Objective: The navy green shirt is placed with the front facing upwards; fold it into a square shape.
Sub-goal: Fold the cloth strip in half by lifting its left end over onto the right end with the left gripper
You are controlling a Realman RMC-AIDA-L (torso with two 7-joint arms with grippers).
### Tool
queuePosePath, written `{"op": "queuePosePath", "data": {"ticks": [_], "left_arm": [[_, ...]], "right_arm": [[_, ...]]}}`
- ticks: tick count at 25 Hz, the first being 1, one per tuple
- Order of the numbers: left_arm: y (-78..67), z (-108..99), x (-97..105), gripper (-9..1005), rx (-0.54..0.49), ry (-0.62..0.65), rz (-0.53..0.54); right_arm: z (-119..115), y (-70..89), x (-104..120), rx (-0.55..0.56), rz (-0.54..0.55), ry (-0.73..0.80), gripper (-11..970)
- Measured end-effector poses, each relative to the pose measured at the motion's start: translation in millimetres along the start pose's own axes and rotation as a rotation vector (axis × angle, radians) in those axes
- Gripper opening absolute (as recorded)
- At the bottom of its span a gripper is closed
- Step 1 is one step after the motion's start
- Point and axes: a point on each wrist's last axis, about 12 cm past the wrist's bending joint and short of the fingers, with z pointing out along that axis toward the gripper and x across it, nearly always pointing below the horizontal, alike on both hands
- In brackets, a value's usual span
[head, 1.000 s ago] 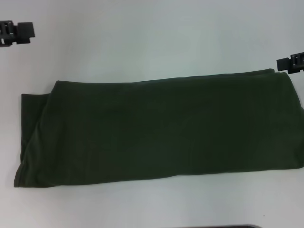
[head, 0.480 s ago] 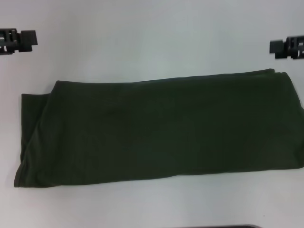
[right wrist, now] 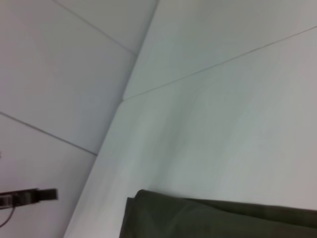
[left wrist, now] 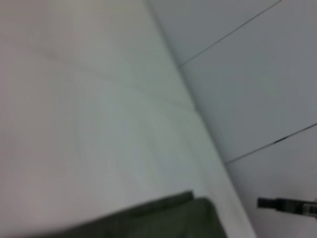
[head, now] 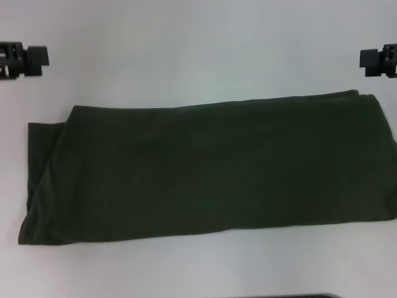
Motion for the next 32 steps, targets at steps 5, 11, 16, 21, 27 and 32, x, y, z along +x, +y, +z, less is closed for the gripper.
{"op": "queuePosePath", "data": {"ticks": [5,11,16,21,27,32], "left_arm": [[6.6,-4.4,5.8,522,-0.111,0.110,-0.156],[19.5,-6.0,14.3,521,-0.243,0.176,-0.264],[29.0,-1.3,19.4,521,-0.295,0.206,-0.287],[30.8,5.3,24.5,520,-0.303,0.253,-0.282],[33.7,39.5,40.7,520,-0.252,0.314,-0.292],[33.0,61.5,41.9,521,-0.248,0.332,-0.262]], "right_arm": [[3.0,-1.4,6.3,-0.009,0.013,-0.001,662],[-0.8,-5.1,9.4,-0.010,0.029,-0.043,656],[-3.1,-7.2,11.9,-0.005,0.022,-0.058,657],[-3.0,-11.2,14.8,0.013,0.033,-0.075,658],[-1.9,-14.6,17.4,0.027,0.046,-0.088,657],[-0.5,-14.6,18.1,0.024,0.051,-0.087,656]]}}
